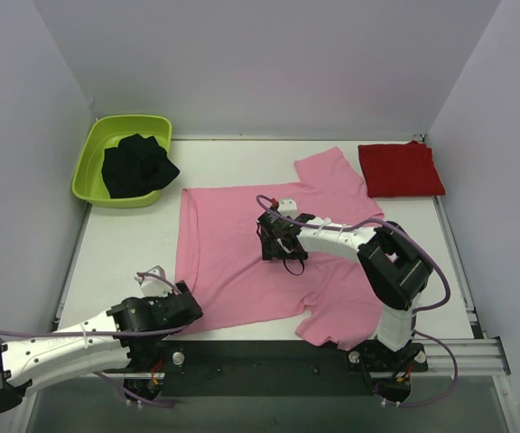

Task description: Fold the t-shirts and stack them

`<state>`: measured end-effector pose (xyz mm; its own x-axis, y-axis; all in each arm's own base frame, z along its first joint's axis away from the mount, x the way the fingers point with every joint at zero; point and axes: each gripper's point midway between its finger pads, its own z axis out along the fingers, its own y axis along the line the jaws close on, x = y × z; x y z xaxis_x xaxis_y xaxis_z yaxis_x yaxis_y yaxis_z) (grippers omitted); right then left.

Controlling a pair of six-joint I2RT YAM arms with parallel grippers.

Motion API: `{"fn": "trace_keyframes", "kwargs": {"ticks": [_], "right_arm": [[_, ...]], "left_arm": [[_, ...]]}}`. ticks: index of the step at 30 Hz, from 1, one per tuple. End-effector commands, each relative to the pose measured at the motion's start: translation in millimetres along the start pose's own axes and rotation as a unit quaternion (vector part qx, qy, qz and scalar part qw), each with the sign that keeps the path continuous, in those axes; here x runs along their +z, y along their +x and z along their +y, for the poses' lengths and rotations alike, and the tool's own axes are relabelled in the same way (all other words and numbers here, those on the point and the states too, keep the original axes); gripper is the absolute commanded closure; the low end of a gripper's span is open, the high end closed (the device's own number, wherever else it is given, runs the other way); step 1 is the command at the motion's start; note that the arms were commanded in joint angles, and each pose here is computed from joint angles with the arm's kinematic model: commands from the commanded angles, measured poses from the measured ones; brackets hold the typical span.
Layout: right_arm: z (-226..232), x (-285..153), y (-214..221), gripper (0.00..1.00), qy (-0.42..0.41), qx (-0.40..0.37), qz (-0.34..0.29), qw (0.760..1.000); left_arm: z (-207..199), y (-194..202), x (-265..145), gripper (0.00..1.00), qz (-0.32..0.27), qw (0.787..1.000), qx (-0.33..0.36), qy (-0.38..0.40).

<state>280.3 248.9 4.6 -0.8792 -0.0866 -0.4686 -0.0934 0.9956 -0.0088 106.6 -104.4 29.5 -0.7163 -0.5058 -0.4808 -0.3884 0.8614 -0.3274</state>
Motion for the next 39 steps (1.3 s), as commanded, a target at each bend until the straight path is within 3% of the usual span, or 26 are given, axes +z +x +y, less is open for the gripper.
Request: {"fn": "trace_keyframes", "kwargs": {"ticks": [1, 7, 11, 16, 22, 39], "right_arm": [[-26.1, 22.8, 76.7, 0.33, 0.039, -0.036, 0.118, 0.992], [-25.8, 24.2, 78.7, 0.33, 0.040, -0.037, 0.121, 0.991], [-24.8, 24.8, 77.0, 0.33, 0.039, -0.036, 0.120, 0.991], [-24.4, 25.7, 77.5, 0.33, 0.039, -0.036, 0.121, 0.991], [-25.0, 25.4, 78.3, 0.33, 0.040, -0.038, 0.121, 0.991], [-23.6, 26.0, 79.4, 0.33, 0.036, -0.039, 0.127, 0.991]], "left_arm": [[21.6, -24.2, -4.4, 0.13, -0.057, 0.995, -0.070, -0.035], [20.7, -78.2, -40.4, 0.13, -0.143, 0.984, -0.103, -0.011], [-16.6, -97.8, -61.2, 0.15, -0.161, 0.983, -0.076, 0.035], [-73.6, -91.4, -59.9, 0.16, -0.148, 0.987, -0.001, 0.063], [-113.5, -59.7, -26.6, 0.16, -0.109, 0.989, 0.087, 0.044], [-94.5, -42.1, 39.5, 0.16, -0.043, 0.992, 0.115, 0.002]]}}
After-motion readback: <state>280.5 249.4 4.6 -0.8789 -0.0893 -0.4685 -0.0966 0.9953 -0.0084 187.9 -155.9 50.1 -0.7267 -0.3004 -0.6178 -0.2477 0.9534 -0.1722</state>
